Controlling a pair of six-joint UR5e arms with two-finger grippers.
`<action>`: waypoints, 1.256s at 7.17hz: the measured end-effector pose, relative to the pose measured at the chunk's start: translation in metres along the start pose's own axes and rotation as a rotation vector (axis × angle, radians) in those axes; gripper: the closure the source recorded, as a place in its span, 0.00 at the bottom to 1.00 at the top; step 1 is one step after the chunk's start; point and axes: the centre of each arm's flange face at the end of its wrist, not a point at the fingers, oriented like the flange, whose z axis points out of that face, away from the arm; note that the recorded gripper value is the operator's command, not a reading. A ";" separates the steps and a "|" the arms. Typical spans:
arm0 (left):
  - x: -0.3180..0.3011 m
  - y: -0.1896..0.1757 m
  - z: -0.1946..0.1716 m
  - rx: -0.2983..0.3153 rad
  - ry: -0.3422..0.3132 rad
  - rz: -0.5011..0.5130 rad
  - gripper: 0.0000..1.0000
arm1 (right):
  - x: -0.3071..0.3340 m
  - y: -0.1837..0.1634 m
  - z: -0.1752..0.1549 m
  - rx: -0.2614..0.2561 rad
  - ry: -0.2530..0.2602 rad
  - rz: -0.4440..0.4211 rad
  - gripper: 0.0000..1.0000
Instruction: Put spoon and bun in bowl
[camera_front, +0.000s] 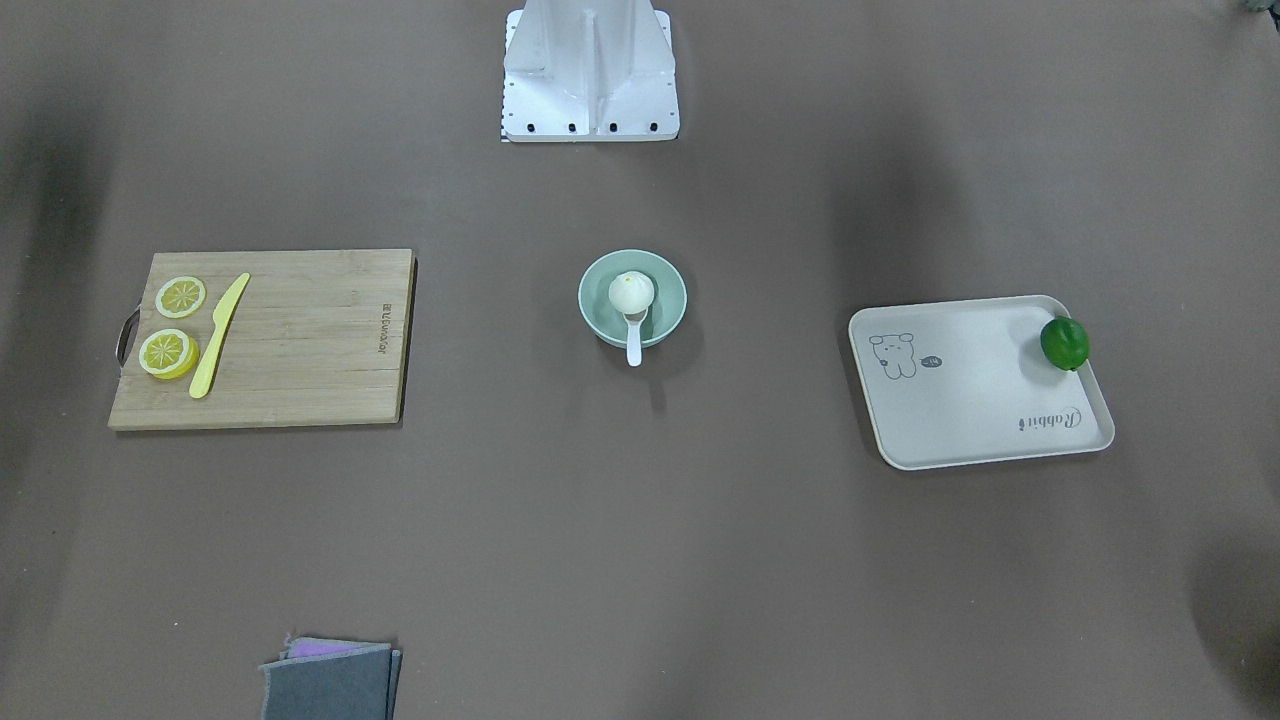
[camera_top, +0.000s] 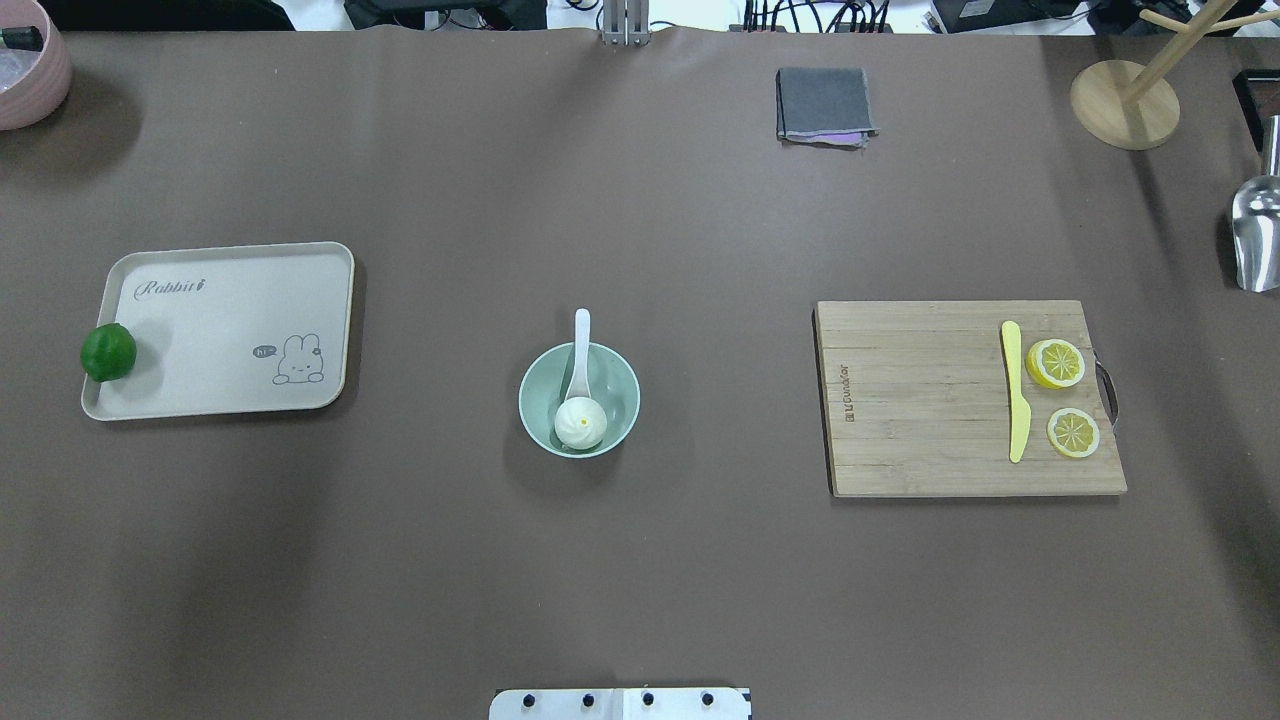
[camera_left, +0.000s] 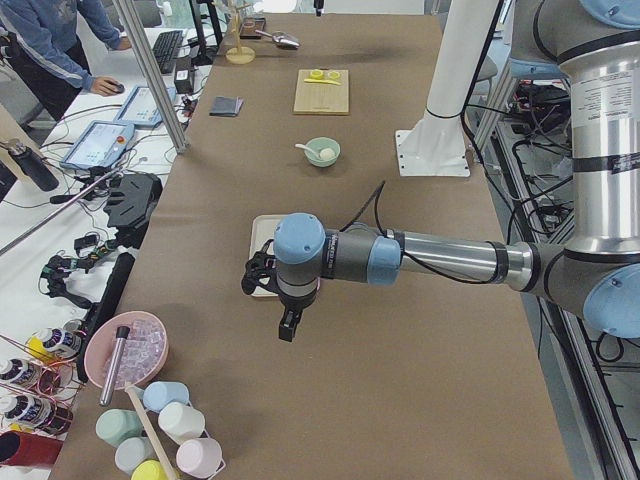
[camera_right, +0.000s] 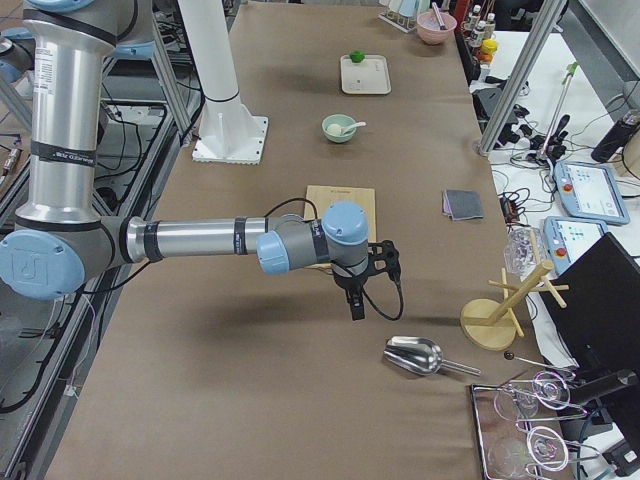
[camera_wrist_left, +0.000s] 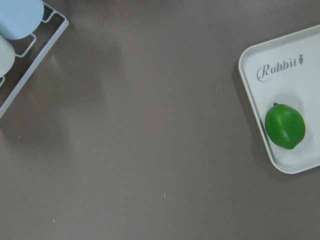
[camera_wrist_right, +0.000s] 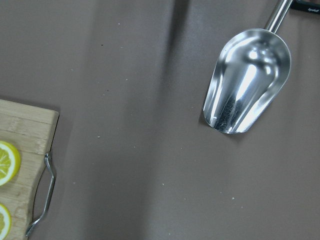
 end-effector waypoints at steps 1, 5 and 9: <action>0.000 0.002 0.000 -0.001 0.002 -0.002 0.02 | 0.000 -0.001 -0.001 0.003 0.011 -0.014 0.00; 0.003 0.005 -0.001 0.000 0.002 0.000 0.02 | -0.005 -0.005 -0.004 0.010 -0.002 -0.071 0.00; 0.005 0.004 -0.005 0.005 -0.003 0.006 0.02 | -0.011 -0.010 -0.004 0.012 -0.038 -0.067 0.00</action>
